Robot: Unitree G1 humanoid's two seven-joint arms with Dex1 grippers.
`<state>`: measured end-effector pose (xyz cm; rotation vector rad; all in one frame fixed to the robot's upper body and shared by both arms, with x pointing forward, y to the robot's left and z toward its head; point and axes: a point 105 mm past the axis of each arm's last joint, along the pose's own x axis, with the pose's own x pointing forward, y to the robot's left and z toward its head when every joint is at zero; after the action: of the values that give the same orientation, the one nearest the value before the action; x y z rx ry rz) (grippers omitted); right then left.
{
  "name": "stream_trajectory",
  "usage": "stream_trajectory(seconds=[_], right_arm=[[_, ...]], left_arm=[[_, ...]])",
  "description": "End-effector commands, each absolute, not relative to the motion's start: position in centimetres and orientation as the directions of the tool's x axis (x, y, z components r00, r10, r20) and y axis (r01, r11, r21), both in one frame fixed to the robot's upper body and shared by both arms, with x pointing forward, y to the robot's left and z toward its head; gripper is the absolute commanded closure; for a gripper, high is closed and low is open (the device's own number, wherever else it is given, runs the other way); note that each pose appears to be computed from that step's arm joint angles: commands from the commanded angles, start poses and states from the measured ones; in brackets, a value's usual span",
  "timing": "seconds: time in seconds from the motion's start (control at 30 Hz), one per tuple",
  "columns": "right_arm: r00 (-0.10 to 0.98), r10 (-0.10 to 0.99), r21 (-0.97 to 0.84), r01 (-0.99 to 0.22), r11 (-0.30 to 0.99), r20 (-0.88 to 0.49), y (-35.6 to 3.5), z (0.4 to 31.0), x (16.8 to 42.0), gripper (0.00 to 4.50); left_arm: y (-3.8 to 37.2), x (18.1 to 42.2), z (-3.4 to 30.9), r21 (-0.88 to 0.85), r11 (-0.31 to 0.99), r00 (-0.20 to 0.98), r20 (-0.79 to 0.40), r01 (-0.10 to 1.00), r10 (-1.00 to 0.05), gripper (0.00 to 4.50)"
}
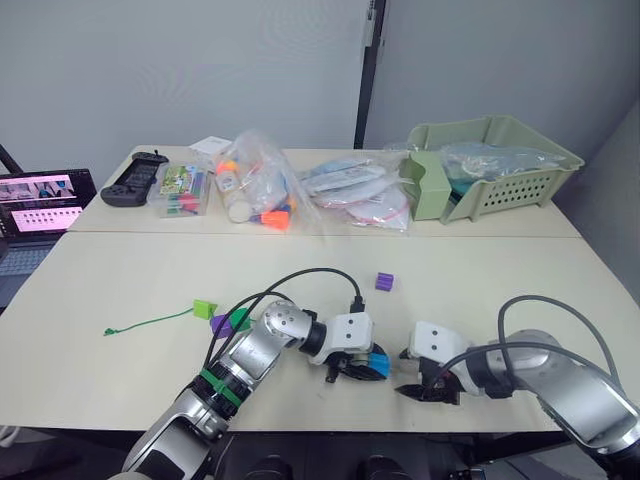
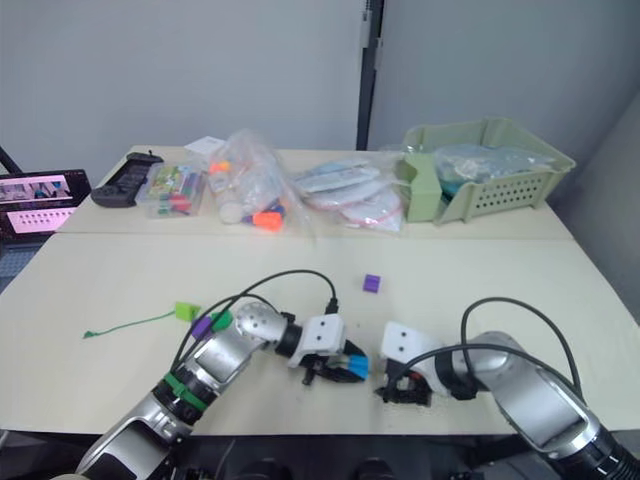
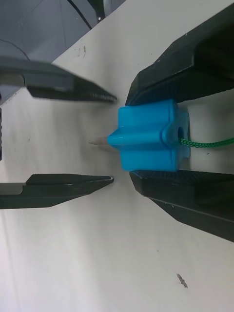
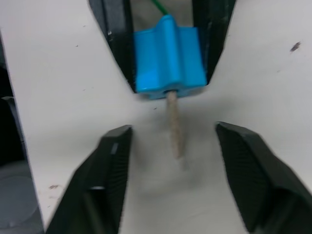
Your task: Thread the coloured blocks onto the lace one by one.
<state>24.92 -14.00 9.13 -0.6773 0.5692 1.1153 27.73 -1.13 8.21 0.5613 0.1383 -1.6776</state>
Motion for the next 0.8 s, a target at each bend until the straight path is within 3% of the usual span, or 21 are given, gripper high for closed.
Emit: stream_trajectory(seconds=[0.03, 0.17, 0.5, 0.8], right_arm=[[0.359, 0.613, -0.236, -0.932, 0.275, -0.703, -13.8, 9.8, 25.3, 3.15], [0.355, 0.612, -0.233, -0.934, 0.272, -0.707, -13.9, 9.7, 25.2, 4.47], [0.331, 0.631, -0.224, -0.943, 0.246, -0.701, -13.6, 9.7, 24.8, 4.5], [0.314, 0.649, -0.241, -0.949, 0.201, -0.694, -13.1, 9.8, 25.0, 4.5]], left_arm=[[-1.4, 27.4, 8.7, 0.241, -0.22, -0.099, -0.431, 0.945, -0.897, 3.12], [-1.2, 27.4, 8.7, 0.241, -0.219, -0.096, -0.435, 0.946, -0.895, 3.12], [1.1, 28.2, 8.8, 0.235, -0.189, -0.061, -0.464, 0.953, -0.884, 3.12], [10.9, 31.0, 9.1, 0.232, -0.093, 0.064, -0.59, 0.968, -0.805, 3.12]])
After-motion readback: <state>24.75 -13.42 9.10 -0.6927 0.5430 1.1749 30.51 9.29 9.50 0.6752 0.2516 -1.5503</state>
